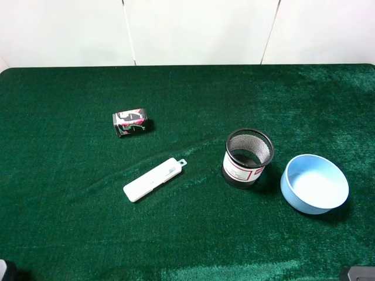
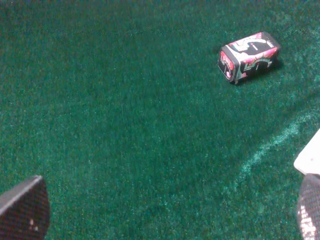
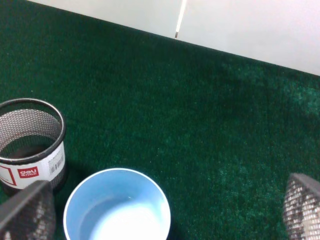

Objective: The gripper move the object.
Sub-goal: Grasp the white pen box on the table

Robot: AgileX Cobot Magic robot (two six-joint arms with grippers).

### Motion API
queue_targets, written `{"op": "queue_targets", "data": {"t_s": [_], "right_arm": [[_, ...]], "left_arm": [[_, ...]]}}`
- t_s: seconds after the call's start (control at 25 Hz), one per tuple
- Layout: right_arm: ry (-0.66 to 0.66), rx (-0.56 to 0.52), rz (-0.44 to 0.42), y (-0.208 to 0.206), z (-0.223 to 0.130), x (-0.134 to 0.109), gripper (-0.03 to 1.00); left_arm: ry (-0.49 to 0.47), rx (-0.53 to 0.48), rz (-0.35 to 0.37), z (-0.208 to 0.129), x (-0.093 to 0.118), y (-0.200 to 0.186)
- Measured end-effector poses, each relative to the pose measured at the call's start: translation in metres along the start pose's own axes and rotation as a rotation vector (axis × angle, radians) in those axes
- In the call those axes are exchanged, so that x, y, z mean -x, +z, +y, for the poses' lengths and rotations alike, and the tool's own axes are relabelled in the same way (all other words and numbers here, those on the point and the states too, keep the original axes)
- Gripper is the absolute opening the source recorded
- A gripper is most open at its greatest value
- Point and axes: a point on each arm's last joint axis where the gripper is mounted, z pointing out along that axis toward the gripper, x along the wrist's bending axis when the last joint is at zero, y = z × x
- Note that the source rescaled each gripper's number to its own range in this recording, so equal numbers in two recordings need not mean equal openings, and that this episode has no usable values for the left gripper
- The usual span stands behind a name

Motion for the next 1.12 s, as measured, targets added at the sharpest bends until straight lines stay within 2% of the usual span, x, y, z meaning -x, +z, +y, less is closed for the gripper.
{"op": "queue_targets", "data": {"t_s": [1.12], "right_arm": [[0.019,-0.003,-0.013,0.0,-0.0003,0.0011,1.0]], "left_arm": [[0.0,0.0,0.0,0.0,0.0,0.0]]}}
